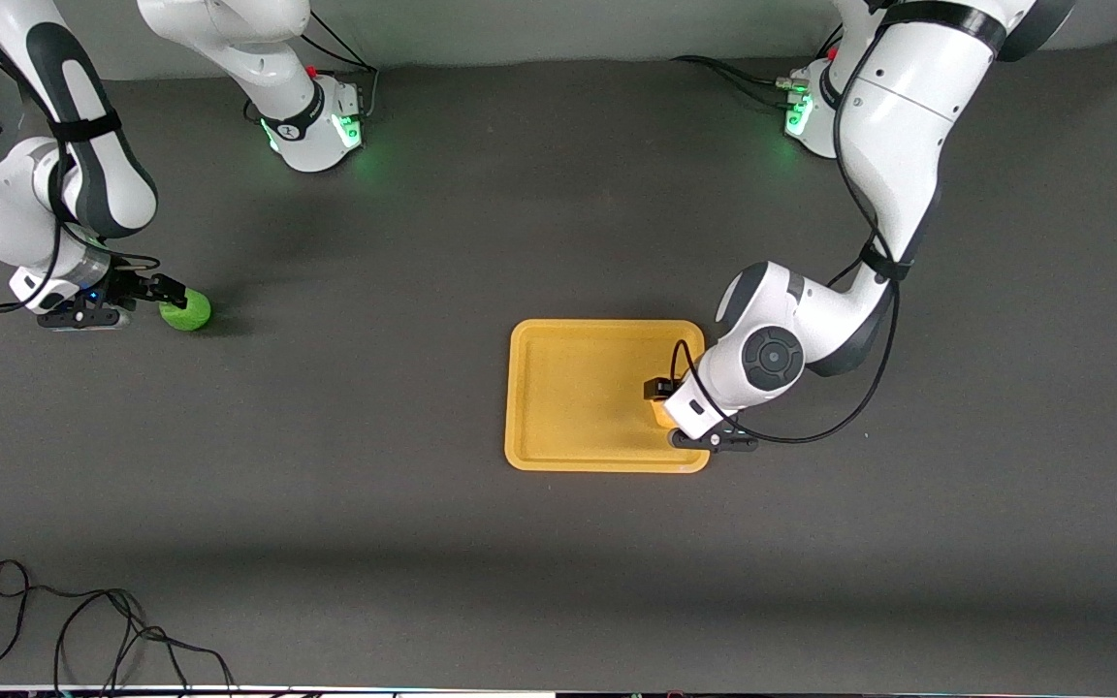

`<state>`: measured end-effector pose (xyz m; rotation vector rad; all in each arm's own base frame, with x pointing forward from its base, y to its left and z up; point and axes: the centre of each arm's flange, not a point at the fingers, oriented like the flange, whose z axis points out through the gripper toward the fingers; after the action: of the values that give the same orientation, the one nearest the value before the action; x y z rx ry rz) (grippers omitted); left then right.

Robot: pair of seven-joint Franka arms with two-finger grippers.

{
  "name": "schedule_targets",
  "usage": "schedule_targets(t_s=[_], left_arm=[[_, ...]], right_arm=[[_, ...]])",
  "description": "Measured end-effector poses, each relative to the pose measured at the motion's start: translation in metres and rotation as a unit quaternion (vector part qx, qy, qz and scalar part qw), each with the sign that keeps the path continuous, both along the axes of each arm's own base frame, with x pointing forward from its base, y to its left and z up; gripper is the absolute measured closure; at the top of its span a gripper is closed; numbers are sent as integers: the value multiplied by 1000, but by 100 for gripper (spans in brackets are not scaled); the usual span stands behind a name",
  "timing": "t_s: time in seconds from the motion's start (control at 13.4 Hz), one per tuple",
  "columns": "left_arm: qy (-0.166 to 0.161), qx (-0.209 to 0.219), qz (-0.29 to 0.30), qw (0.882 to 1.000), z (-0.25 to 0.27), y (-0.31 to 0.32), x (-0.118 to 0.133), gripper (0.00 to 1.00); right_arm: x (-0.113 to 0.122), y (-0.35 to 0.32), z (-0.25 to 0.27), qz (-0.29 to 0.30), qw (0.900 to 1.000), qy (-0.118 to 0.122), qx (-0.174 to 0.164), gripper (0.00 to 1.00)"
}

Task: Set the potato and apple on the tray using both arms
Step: 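Withdraw the left gripper while the right gripper reaches toward the green apple, then grasp the green apple with the right gripper and lift it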

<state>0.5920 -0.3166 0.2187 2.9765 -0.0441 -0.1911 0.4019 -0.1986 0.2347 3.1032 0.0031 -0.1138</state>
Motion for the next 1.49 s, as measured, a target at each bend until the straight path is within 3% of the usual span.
schedule_targets(t_s=[0.15,0.37,0.6,0.75,0.82,0.89,1.27,1.49], left_arm=[[-24,-8,9,1000,28,4,13,0],[-69,-14,43,997,118,46,38,0],[-61,14,61,996,197,131,42,0],[-36,35,57,997,234,195,33,0],[-39,45,53,997,251,222,30,0],[-47,56,44,996,264,244,26,0],[-81,72,-19,994,291,308,19,0],[-87,75,-38,993,300,328,11,0]], right_arm=[[-2,-2,-14,-11,1000,2,2,0],[-10,-4,-37,-13,1000,10,21,0],[-13,-6,-51,-8,1000,13,22,0],[-12,-5,-52,-3,1000,11,21,7],[-8,-2,-50,3,1000,8,19,12],[-1,1,-46,10,1000,2,17,26],[60,13,32,39,998,-41,33,26],[105,9,138,71,996,-32,49,26]])
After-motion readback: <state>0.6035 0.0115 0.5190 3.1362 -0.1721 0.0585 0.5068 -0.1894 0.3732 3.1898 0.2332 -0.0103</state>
